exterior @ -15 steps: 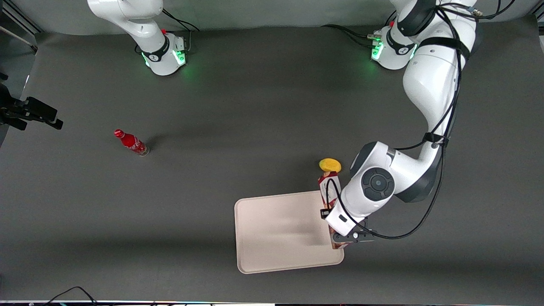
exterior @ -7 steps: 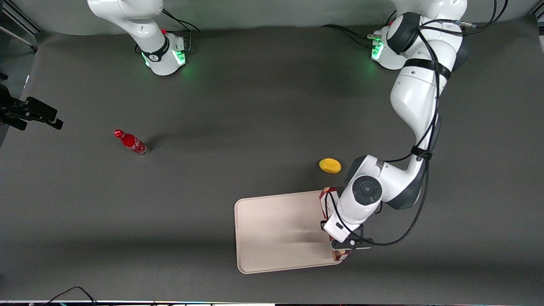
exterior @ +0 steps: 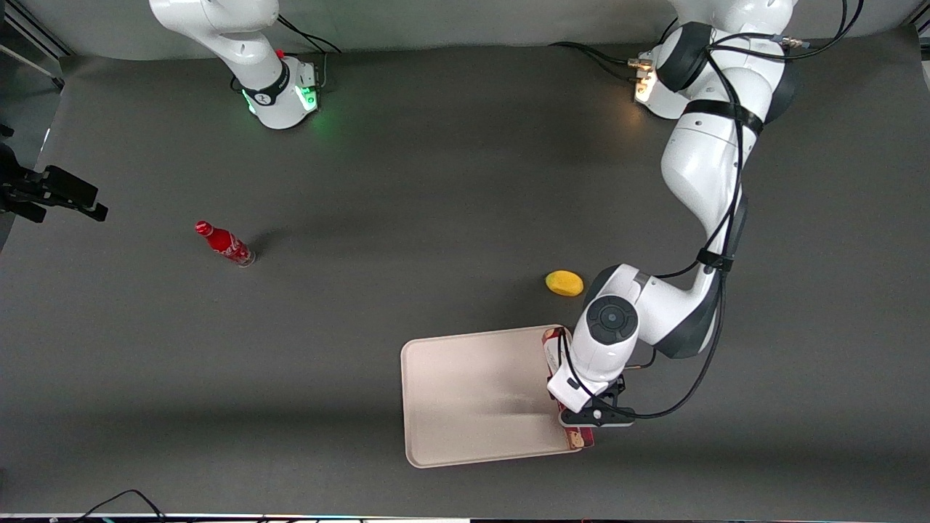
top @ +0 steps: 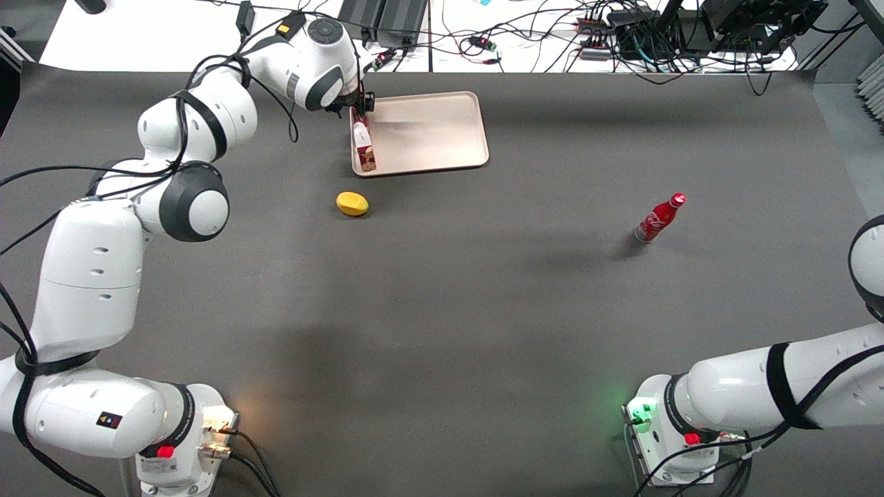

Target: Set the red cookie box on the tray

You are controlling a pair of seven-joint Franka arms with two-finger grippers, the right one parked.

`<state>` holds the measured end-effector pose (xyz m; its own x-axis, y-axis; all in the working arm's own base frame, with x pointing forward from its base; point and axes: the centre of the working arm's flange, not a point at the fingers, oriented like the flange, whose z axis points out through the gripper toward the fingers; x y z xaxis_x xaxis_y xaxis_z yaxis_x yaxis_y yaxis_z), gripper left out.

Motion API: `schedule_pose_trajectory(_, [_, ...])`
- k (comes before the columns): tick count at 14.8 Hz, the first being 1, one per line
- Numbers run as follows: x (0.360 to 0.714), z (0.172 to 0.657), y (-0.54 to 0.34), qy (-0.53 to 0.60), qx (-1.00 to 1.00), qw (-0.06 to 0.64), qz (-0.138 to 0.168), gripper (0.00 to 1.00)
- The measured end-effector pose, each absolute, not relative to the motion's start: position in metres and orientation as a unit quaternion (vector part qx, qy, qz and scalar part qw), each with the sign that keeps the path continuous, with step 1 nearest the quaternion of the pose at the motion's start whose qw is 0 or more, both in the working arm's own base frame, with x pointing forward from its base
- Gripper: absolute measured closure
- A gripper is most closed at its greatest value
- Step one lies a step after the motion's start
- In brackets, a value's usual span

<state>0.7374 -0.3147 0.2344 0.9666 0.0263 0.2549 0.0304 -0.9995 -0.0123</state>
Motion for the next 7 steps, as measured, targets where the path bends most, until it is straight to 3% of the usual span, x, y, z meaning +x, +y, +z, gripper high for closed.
schedule_pose_trajectory(3, [0.746,0.26,-0.293,-0.055,-0.993,0.007,-0.109,0.02])
schedule_pose_trajectory(7, [0.741,0.342,-0.26,-0.102,-0.993,0.011,-0.05,0.0])
